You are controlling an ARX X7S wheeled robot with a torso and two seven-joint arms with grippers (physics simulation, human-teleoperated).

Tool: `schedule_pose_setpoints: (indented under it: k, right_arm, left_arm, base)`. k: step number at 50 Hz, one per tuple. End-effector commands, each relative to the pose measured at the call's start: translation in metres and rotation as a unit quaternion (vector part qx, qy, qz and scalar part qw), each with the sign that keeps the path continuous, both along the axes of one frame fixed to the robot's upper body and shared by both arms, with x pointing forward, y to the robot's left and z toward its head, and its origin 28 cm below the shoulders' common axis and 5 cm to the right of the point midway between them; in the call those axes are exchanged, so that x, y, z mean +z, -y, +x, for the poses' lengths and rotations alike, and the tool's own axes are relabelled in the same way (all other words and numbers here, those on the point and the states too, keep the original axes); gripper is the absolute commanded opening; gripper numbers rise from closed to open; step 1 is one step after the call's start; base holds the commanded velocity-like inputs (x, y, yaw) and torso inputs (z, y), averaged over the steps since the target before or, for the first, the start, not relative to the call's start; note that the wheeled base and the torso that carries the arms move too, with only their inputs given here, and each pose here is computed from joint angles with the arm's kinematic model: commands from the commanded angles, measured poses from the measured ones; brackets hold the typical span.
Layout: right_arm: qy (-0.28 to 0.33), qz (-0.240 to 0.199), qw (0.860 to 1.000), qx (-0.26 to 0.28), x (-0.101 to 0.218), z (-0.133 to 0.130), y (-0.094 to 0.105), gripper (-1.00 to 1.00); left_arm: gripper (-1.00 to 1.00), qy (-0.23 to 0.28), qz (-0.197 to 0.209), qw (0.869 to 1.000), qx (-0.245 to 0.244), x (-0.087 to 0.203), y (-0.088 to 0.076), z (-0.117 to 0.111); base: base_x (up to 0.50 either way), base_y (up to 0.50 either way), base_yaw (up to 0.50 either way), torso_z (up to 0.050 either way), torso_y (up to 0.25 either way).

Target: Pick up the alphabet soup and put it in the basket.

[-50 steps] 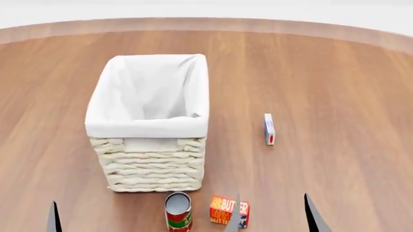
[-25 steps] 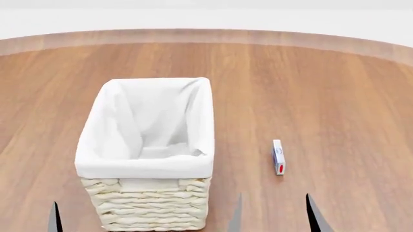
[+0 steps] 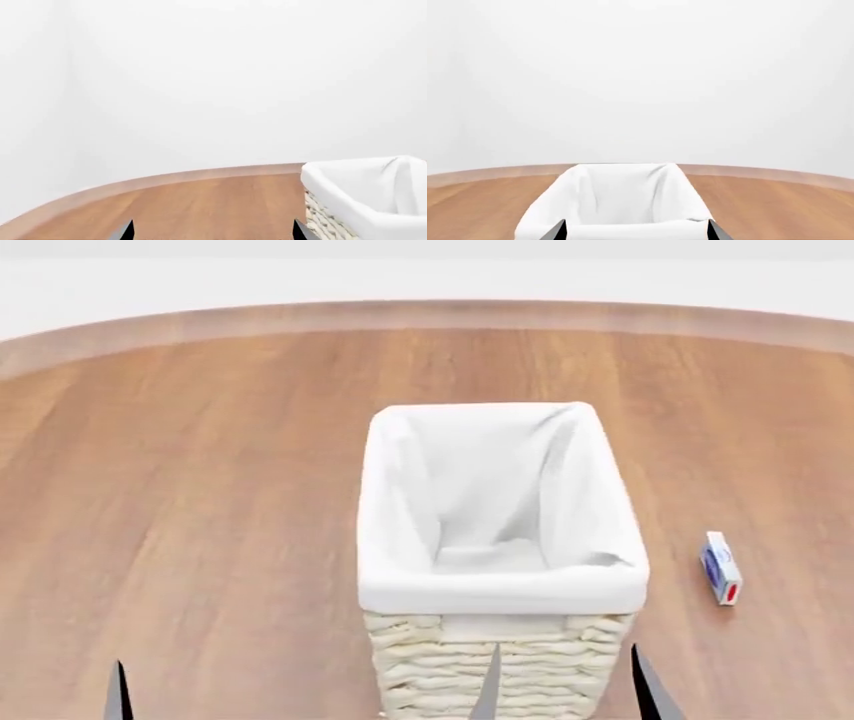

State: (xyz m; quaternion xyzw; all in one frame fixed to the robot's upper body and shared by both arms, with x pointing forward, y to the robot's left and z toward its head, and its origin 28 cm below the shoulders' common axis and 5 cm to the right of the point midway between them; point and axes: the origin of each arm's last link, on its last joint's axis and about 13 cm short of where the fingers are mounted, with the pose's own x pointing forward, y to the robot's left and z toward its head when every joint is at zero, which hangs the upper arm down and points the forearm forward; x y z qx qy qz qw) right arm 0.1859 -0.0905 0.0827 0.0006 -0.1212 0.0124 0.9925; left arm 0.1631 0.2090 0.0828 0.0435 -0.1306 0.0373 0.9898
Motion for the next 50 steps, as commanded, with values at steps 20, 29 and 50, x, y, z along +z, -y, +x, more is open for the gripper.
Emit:
schedule_pose_setpoints:
  k: [20, 29, 50]
  right_arm:
    - [0.001, 0.003, 1.0, -0.003, 0.0, -0.001, 0.0, 1.0]
    - [0.015, -0.014, 1.0, 0.001, 0.006, -0.005, 0.002, 1.0]
    - [0.032, -0.091, 0.993, -0.066, 0.037, -0.015, 0.064, 1.0]
  left_arm:
    - [1.0, -0.002, 0.002, 1.0, 0.001, -0.001, 0.0, 0.001]
    - [1.0, -0.003, 0.004, 1.0, 0.0, -0.003, 0.001, 0.002]
    - [1.0, -0.006, 0.008, 1.0, 0.008, -0.007, 0.001, 0.006]
  base:
    - [0.0, 0.11, 0.0, 0.0, 0.0]
    - [0.0, 0.04, 0.0, 0.0, 0.0]
    - [0.0, 0.0, 0.0, 0.0, 0.0]
